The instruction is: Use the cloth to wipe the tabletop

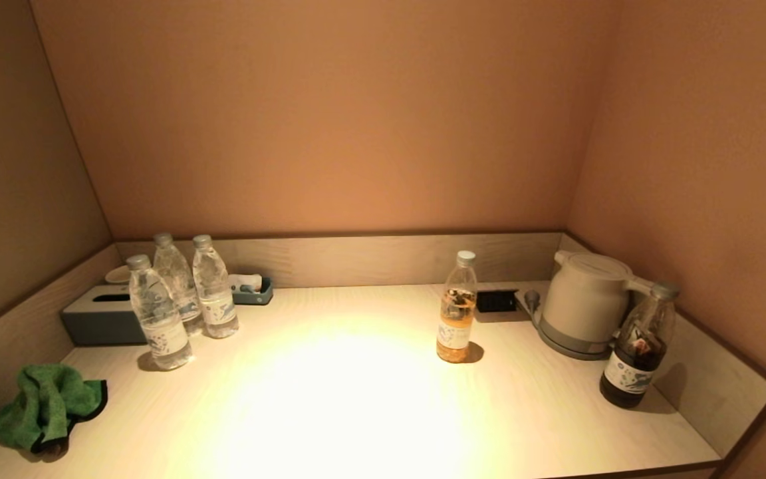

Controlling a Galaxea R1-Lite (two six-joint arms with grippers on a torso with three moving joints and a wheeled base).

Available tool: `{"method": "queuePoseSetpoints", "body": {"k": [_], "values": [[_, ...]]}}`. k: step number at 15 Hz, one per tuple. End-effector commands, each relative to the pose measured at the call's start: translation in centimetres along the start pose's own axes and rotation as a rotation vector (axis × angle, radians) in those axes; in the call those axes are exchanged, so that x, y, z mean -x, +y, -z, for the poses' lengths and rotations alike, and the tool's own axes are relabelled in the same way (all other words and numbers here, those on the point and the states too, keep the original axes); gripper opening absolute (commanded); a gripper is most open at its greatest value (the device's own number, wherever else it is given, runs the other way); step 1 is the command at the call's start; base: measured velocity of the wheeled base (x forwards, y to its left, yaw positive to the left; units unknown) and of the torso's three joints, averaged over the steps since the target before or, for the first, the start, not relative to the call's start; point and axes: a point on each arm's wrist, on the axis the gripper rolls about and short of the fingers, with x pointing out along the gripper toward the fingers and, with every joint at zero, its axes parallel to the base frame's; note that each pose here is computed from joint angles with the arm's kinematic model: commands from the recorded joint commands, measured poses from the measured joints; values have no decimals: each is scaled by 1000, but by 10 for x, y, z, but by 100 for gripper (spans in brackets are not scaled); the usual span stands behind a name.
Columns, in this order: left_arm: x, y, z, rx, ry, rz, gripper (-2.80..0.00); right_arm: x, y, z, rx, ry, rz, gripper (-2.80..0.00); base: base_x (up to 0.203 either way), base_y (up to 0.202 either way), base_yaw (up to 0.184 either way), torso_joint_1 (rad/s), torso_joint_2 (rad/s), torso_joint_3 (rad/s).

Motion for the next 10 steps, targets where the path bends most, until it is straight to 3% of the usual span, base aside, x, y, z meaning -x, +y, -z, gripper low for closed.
{"method": "queuePoseSetpoints", "body": {"k": [1,6,10], "values": [[19,-18,5,-41,-43,-9,-280,0,0,0,0,1,-1,-280,0,0,0,0,0,0],[32,-31,11,-63,-73,-26,-280,0,0,0,-1,1,-1,-280,0,0,0,0,0,0],[48,-44,15,-96,-102,-113,-280,0,0,0,0,1,-1,-280,0,0,0,0,0,0]]}}
